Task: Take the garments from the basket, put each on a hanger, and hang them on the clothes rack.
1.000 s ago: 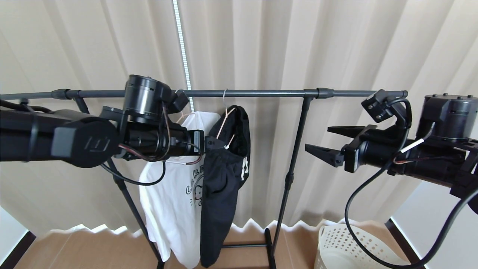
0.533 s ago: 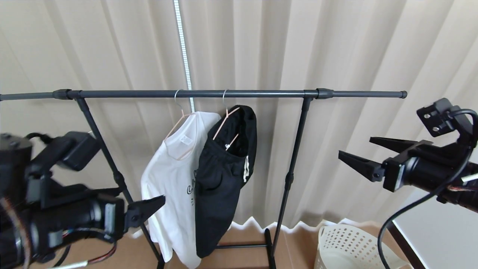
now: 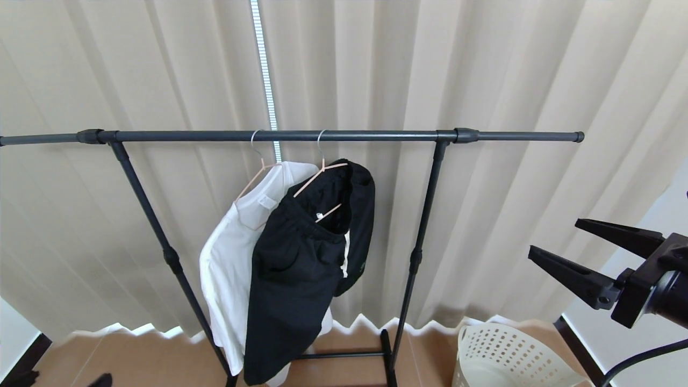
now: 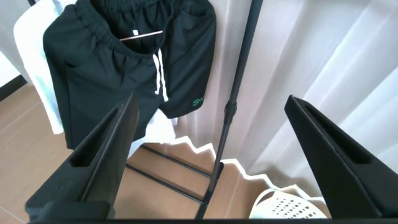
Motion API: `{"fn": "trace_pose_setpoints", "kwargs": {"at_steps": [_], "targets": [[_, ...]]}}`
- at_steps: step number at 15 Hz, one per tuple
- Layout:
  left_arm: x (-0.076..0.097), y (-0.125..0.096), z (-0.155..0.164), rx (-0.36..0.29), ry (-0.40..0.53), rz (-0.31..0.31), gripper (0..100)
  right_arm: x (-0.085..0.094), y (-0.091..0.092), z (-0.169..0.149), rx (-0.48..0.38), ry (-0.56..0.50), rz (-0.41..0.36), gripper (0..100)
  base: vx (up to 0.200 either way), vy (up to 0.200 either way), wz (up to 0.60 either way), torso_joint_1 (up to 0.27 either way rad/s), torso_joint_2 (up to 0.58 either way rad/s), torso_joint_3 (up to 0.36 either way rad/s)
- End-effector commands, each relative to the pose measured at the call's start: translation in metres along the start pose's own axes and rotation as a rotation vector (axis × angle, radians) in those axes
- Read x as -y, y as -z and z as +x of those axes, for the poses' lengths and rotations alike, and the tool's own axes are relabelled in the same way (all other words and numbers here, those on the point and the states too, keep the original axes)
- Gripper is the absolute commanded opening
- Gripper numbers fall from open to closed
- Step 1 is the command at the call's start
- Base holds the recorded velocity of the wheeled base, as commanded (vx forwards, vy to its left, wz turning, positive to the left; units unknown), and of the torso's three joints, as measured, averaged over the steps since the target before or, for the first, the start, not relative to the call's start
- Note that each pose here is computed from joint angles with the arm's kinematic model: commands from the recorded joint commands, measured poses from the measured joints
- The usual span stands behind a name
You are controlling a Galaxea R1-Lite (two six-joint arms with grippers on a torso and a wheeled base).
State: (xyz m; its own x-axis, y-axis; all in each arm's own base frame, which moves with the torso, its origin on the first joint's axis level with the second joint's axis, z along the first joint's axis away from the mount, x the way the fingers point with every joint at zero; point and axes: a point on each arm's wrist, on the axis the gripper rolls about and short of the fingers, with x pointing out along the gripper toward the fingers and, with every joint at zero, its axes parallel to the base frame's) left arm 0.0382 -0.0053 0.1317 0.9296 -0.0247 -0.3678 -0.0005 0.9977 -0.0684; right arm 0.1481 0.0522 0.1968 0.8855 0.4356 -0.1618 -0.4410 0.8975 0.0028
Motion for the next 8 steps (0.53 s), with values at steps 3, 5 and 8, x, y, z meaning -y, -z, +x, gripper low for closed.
{"fn": "trace_pose_setpoints", "kwargs": {"at_steps": [3,5,8], "targets": [[-0.007,0.064,-0.034,0.237,0.007,0.059,100,-0.001,0.002,-0.001,0.000,-0.008,0.000,100,0.000,0.000,0.00,0.000,0.00,0.000],[-0.007,0.071,-0.036,0.269,0.066,0.079,100,-0.002,0.003,-0.011,0.015,-0.006,-0.003,100,0.000,0.000,0.00,0.000,0.00,0.000],[-0.007,0.071,-0.036,0.268,0.154,0.095,100,-0.005,0.007,-0.037,0.072,0.026,-0.012,100,0.000,0.000,0.00,0.000,0.00,0.000]]}}
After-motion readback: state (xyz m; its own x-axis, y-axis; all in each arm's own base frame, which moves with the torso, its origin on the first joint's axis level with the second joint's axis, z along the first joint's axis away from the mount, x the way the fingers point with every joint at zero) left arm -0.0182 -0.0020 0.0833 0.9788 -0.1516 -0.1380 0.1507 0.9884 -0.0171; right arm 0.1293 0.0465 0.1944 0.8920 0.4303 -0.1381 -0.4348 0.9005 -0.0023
